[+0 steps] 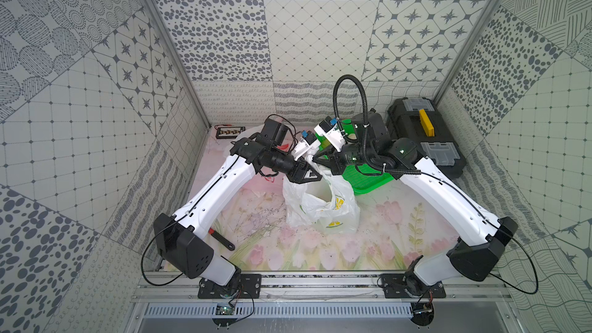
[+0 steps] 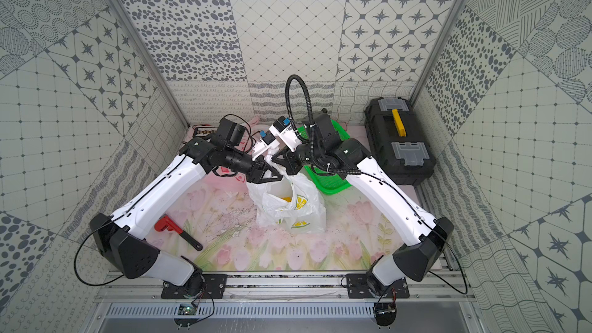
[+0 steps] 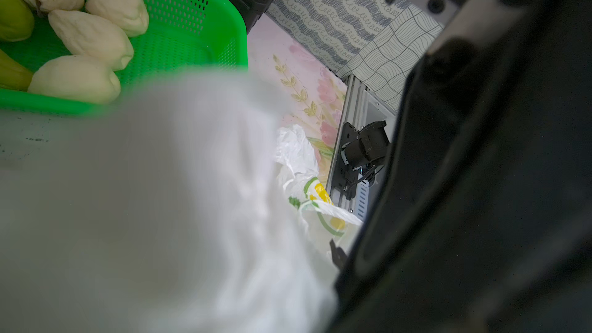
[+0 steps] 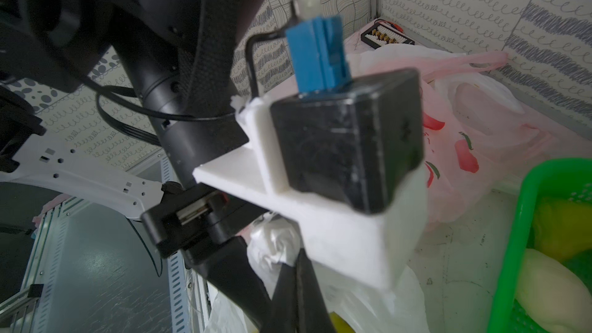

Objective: Place the pears into plastic bags & tie knots
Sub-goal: Tie the plastic bag at the center of the board.

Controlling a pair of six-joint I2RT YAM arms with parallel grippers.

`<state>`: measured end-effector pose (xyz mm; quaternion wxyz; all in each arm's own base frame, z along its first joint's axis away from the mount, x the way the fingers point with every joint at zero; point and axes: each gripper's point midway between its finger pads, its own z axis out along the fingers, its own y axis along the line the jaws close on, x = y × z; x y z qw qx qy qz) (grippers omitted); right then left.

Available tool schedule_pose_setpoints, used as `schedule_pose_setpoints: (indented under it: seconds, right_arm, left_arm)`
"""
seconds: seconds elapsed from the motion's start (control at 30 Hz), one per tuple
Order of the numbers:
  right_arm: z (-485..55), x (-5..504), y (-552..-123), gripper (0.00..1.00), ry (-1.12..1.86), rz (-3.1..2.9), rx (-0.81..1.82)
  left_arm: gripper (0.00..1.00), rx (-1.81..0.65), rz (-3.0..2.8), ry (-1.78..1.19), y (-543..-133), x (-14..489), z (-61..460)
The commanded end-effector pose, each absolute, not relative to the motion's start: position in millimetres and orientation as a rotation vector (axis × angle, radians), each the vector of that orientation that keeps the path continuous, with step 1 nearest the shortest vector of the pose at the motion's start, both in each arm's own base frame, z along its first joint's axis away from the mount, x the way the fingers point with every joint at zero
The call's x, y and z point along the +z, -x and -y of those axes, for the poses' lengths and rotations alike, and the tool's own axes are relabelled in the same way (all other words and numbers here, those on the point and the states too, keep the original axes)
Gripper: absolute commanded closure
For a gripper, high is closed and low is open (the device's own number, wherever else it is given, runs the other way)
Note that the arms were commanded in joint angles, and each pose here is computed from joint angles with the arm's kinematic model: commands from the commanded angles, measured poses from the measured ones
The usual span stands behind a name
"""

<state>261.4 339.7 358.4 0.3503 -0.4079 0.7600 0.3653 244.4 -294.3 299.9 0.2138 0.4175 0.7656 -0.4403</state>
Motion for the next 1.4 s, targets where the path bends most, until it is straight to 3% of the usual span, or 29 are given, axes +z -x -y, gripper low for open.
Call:
schedule_pose_setpoints:
  seconds: [0.0, 0.2, 0.3, 0.4, 0.47, 0.63, 0.87, 1.37]
  right_arm:
    - [-358.4, 368.0, -256.6, 1.00, 1.072, -1.919, 1.032]
    - [-361.0, 371.3, -253.5, 0.98, 1.018, -1.930, 1.165]
    - [-356.6, 373.4, -257.8, 0.96, 0.951, -1.955, 1.282]
    - [-350.4, 375.1, -261.3, 0.89, 0.883, -1.980, 1.405]
    - [-340.4, 380.5, -269.3, 0.74, 0.789, -1.978, 1.474]
    - [-314.3, 388.6, -291.3, 0.70, 0.593, -1.976, 1.507]
    - [-330.6, 375.8, -300.3, 0.55, 0.564, -2.058, 1.517]
    - [-358.8, 371.6, -306.8, 0.61, 0.543, -2.078, 1.652]
  left_arm:
    - [0.57, -1.251, -2.045, -1.195, -246.4, 311.9, 299.8]
    - [0.60, -1.222, -2.032, -1.182, -254.5, 312.0, 301.4]
    - [0.68, -1.220, -2.017, -1.185, -255.7, 313.5, 302.4]
    - [0.89, -1.197, -1.980, -1.191, -258.1, 315.2, 302.6]
    - [1.00, -1.164, -1.943, -1.195, -258.6, 316.5, 300.9]
    - [1.00, -1.155, -1.901, -1.216, -253.5, 317.4, 299.2]
    - [0.98, -1.197, -1.931, -1.235, -253.0, 314.1, 304.0]
    - [0.95, -1.205, -1.891, -1.272, -248.7, 315.0, 307.1]
